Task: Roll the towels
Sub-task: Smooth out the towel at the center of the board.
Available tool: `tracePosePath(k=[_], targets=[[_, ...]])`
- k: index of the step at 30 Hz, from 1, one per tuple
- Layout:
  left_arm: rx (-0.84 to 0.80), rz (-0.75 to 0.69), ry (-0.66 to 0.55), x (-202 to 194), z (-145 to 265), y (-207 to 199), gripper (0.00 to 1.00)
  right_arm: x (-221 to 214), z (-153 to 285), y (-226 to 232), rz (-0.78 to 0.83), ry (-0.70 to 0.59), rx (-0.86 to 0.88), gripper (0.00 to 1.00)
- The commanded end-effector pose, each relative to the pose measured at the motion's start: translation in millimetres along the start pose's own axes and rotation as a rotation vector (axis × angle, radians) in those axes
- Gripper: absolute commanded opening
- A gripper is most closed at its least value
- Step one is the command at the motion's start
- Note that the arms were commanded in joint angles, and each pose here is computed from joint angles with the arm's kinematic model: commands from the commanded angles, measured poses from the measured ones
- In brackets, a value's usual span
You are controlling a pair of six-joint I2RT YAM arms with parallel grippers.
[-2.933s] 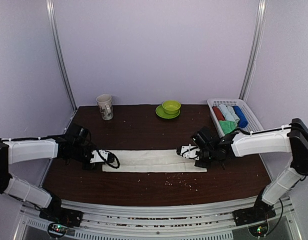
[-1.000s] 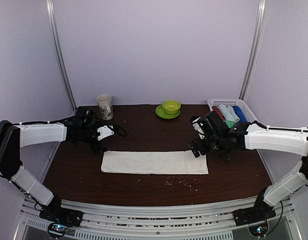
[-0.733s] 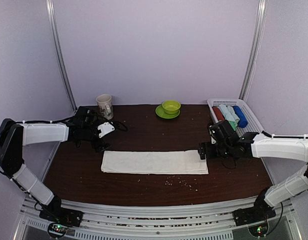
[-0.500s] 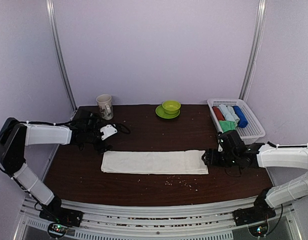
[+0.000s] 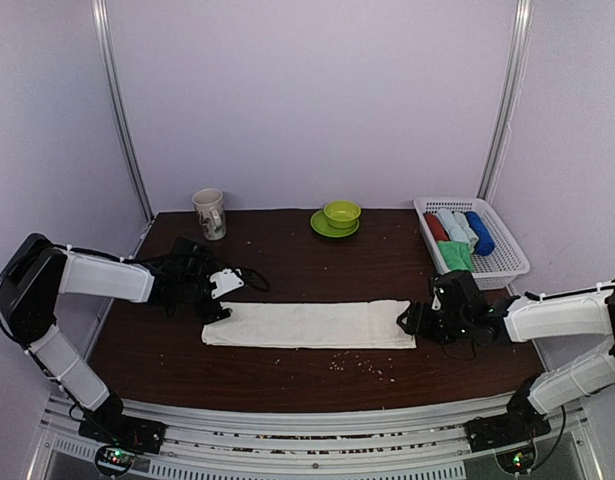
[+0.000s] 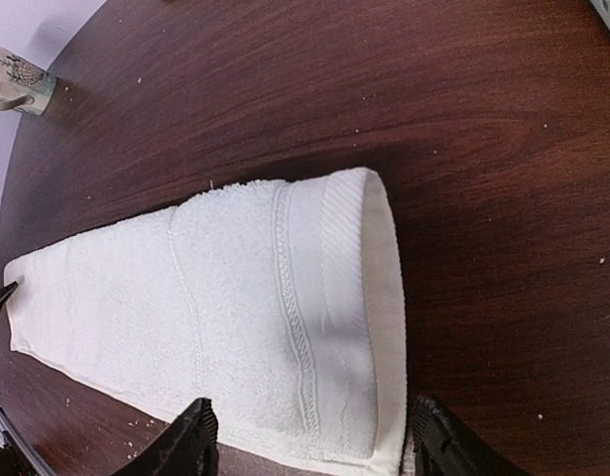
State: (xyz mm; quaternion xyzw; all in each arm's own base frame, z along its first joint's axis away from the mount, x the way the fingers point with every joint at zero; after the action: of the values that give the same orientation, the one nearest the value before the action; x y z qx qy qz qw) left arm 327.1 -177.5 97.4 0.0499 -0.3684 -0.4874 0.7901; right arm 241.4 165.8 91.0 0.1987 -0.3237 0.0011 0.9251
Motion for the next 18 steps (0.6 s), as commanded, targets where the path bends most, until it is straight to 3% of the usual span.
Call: tracePosePath(k=[1, 9, 18], targets=[[0.027, -0.014, -0.013, 2.8, -6.0, -0.7, 0.95, -2.4, -12.8, -0.5, -0.027, 0.008, 0.021, 0.65], [0.020, -0.020, -0.014, 3.3, -6.6, -3.6, 0.95, -3.4, -19.0, 2.1, -0.030, 0.026, 0.039, 0.54], [0.011, -0.027, -0.010, 3.5, -8.1, -7.1, 0.94, -1.3, -9.3, -3.1, -0.013, 0.013, -0.003, 0.53]])
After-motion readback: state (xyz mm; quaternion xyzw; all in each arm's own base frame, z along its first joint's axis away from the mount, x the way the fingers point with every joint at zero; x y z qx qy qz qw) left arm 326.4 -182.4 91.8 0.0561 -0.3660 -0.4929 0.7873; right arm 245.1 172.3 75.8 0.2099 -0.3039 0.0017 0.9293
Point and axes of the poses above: each gripper's point midway between its finger pads, its own z axis back along the fingers, its own y axis along the line the jaws close on, x = y × z, the point moved 5 cm from there along z, back along the fingers, and after that the axes turned 12 degrees about z, right-handed, at the moved point
